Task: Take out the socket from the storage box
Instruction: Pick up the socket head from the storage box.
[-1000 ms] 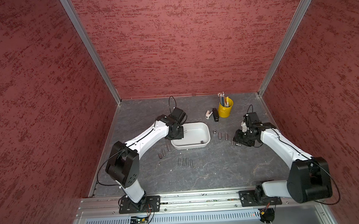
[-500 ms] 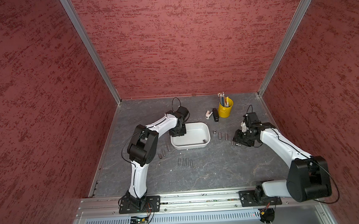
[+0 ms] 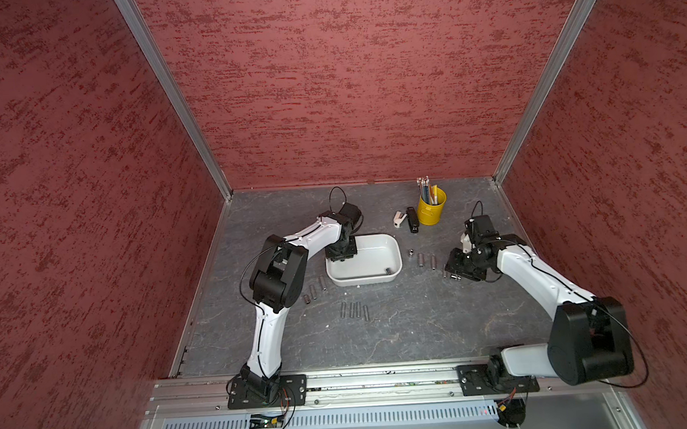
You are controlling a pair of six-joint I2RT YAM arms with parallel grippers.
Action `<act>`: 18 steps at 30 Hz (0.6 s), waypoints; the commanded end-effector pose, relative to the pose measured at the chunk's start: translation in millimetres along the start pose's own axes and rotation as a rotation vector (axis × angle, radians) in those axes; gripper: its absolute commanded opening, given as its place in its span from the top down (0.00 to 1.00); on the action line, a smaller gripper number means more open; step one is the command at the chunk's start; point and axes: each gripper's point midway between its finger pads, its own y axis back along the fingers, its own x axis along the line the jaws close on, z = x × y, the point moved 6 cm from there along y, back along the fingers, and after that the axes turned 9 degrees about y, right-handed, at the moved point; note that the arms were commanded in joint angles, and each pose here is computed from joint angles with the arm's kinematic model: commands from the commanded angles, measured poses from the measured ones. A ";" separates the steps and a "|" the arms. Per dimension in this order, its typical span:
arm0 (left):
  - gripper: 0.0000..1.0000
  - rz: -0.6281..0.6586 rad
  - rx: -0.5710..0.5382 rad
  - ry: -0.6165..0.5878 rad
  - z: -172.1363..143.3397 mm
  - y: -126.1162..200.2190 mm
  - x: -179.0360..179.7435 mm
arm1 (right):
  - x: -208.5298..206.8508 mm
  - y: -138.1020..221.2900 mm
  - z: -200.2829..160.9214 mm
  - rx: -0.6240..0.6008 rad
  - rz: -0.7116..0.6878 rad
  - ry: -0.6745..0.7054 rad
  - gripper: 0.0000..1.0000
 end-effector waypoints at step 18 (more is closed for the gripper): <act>0.83 -0.141 -0.082 -0.010 -0.1 92.2 3.0 | 0.9 0.5 -1.1 -0.012 0.014 0.007 0.48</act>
